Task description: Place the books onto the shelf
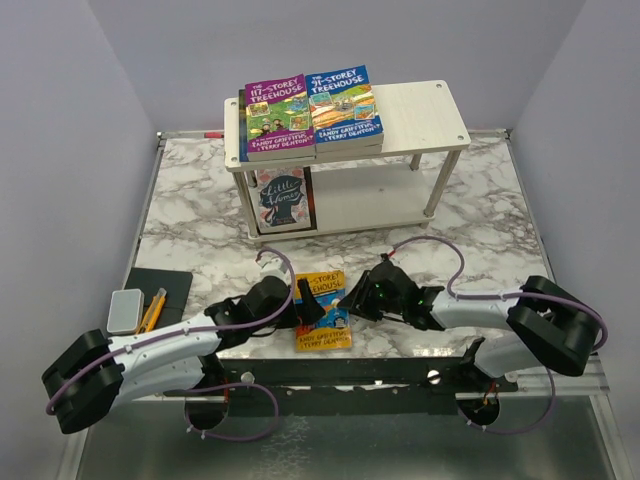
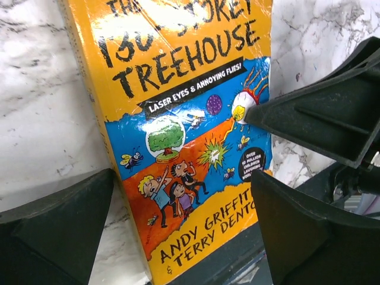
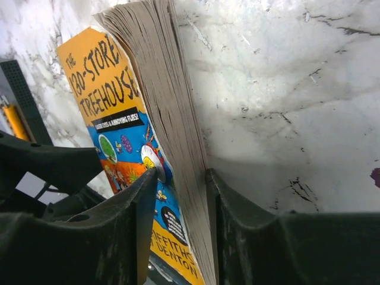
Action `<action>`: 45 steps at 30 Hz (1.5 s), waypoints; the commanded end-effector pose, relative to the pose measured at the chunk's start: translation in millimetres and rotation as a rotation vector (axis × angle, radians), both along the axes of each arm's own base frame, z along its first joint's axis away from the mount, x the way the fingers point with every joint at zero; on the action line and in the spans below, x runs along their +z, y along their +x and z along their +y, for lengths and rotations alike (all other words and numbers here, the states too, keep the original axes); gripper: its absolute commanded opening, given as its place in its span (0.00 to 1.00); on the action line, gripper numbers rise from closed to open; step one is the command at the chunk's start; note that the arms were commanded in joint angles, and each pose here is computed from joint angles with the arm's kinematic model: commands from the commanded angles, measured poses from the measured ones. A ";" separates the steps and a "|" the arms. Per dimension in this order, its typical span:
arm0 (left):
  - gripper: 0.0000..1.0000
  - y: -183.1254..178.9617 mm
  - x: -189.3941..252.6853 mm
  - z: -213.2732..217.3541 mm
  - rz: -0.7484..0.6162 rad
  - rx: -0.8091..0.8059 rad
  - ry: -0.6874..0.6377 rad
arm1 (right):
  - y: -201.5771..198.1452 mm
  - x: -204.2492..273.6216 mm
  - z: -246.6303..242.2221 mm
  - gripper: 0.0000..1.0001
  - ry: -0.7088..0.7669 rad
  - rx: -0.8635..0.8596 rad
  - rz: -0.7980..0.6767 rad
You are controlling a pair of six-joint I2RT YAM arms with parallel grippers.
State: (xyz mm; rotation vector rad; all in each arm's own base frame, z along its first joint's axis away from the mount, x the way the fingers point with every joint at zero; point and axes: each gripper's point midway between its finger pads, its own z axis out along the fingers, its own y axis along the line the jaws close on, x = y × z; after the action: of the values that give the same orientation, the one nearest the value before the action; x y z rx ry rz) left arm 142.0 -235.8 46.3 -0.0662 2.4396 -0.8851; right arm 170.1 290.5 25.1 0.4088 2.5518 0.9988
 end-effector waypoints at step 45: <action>0.76 -44.5 -32.1 -31.0 0.212 -0.185 -0.174 | -89.9 -101.8 -83.3 0.00 -0.027 0.005 0.274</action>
State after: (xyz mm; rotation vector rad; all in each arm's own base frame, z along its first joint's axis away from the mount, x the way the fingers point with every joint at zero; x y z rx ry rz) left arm 141.1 -276.7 46.3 -0.0549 2.3704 -1.1997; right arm 149.3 269.6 7.5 0.5274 2.3951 1.3622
